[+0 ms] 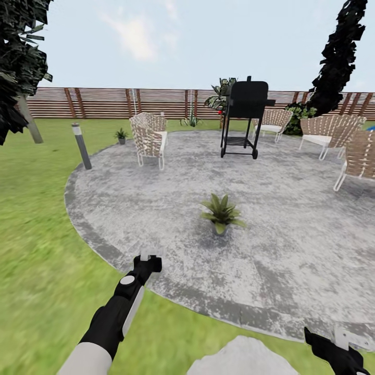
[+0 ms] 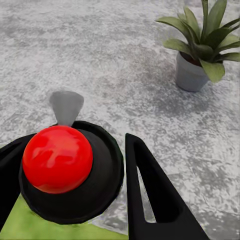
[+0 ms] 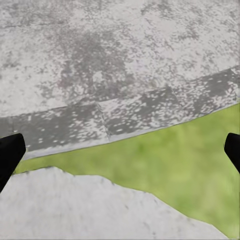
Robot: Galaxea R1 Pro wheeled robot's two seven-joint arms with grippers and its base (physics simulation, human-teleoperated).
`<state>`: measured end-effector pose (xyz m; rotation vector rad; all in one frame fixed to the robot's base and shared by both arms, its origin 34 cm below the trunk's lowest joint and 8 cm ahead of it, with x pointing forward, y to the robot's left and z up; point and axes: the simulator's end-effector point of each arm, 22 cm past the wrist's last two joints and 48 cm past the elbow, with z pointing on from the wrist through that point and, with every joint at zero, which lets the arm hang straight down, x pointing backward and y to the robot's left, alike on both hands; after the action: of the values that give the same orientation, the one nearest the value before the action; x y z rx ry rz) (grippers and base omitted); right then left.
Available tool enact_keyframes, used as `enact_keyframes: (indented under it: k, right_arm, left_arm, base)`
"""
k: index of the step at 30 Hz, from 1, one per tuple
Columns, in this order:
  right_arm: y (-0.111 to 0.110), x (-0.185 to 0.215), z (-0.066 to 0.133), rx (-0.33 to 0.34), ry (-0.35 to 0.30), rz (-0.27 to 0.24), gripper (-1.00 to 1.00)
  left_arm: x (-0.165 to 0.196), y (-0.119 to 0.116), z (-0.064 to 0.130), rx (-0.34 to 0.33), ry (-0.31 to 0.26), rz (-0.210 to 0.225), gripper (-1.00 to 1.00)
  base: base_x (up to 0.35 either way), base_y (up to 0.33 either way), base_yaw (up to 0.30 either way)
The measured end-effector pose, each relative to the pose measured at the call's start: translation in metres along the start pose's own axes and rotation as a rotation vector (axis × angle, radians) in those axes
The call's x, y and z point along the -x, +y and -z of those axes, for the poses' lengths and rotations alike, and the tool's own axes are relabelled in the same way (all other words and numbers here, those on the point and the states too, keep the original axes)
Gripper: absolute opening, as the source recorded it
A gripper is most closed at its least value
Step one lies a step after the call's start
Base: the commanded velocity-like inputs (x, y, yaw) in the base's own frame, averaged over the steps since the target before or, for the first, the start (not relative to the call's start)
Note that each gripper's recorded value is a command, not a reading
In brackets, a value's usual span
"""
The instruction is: Pick up the pesticide atomizer in the garden and spray insectifuge to fully cover both potted plants in the garden.
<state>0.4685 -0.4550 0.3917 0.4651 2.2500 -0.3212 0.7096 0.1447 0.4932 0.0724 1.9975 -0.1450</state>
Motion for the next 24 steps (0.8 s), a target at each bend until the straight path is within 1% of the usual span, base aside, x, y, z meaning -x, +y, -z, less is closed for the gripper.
enact_keyframes:
  k: [11,16,20,24]
  right_arm:
    - [-0.002,0.000,0.000,0.000,0.003,0.000,1.00]
    - [-0.004,0.000,-0.001,-0.003,0.008,0.005,1.00]
    - [-0.004,0.000,-0.001,-0.004,0.009,0.007,1.00]
    - [-0.003,0.000,-0.001,-0.003,0.009,0.008,1.00]
  left_arm:
    - [0.001,-0.002,0.000,-0.003,-0.001,-0.002,-1.00]
    - [0.001,-0.010,0.000,-0.018,-0.002,-0.017,-1.00]
    - [0.001,-0.011,0.000,-0.020,-0.002,-0.018,-1.00]
    - [0.001,-0.011,0.000,-0.019,-0.001,-0.019,-1.00]
  base:
    - [0.337,-0.099,0.000]
    - [0.337,-0.102,0.000]
    - [0.331,-0.116,0.000]
    - [0.199,-0.083,0.000]
